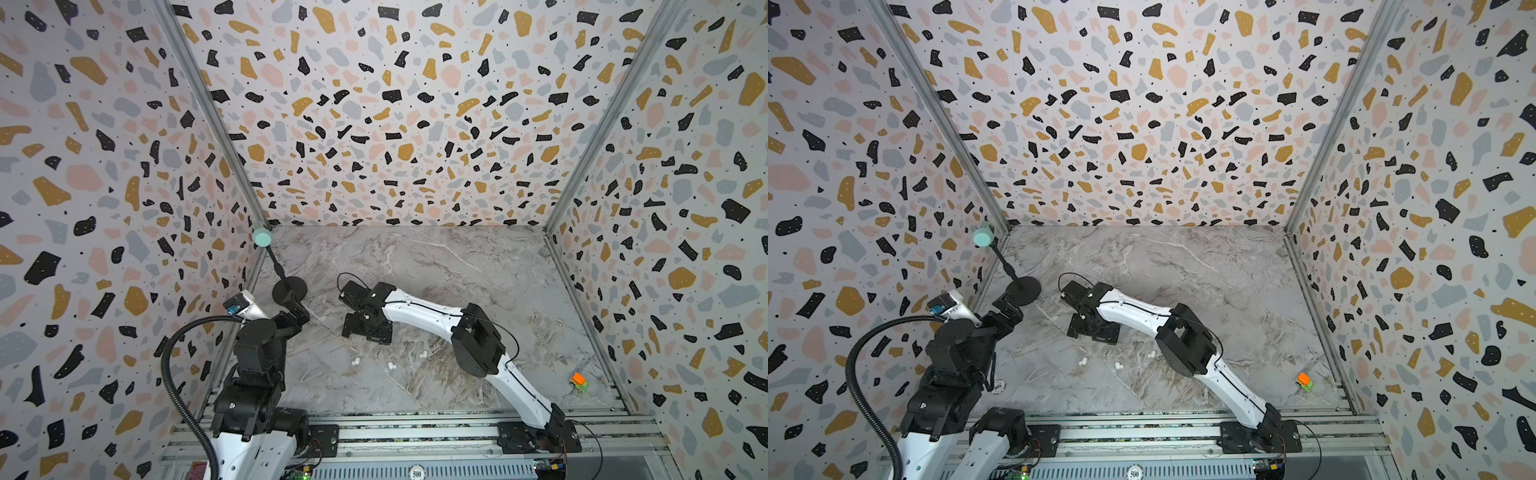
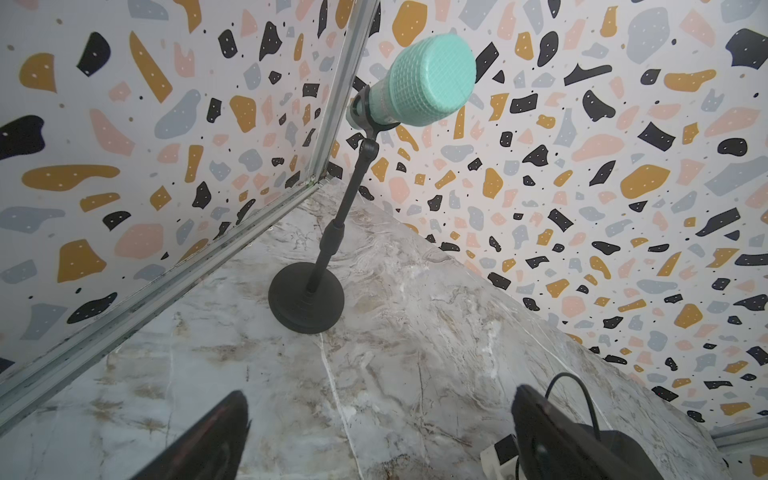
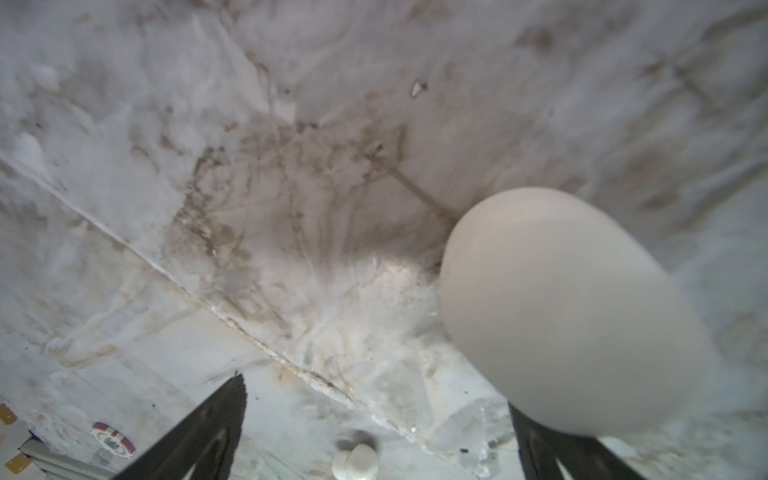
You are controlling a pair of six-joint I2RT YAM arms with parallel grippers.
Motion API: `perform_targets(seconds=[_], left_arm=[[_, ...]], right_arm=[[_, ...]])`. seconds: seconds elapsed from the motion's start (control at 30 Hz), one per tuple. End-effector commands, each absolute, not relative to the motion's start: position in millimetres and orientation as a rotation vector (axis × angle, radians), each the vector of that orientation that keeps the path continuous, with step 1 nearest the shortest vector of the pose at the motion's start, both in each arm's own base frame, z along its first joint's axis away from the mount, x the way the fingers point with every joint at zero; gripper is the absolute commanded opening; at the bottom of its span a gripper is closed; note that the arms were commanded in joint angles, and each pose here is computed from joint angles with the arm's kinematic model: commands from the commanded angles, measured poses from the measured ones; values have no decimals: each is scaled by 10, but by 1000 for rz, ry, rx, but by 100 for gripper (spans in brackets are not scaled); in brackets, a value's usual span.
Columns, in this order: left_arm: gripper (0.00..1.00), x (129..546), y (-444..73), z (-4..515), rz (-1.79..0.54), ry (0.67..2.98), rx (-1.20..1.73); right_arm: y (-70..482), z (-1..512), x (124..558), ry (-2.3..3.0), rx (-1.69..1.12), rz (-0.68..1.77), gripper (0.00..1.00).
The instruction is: Insert the wireless bluetooth earbuds into the charging case
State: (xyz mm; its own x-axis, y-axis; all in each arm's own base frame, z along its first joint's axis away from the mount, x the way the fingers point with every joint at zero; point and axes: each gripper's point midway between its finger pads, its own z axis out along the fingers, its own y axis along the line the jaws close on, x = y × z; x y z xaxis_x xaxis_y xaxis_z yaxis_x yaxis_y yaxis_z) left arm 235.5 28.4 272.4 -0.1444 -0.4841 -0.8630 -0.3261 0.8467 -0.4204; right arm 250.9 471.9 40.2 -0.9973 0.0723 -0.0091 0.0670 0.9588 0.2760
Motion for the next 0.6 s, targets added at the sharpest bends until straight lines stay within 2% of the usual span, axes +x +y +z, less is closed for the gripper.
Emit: perform_targets(seconds=[0.0, 0.37, 0.57], left_arm=[[100, 2389, 265, 2750, -168, 1731, -615], [100, 2386, 272, 2751, -165, 1730, -619], [100, 2379, 276, 2760, -165, 1725, -619]], right_arm=[[4562, 549, 2579, 3060, 116, 374, 99], [4210, 751, 2856, 2955, 160, 222, 99], [4215, 845, 2725, 2953, 99, 192, 99]])
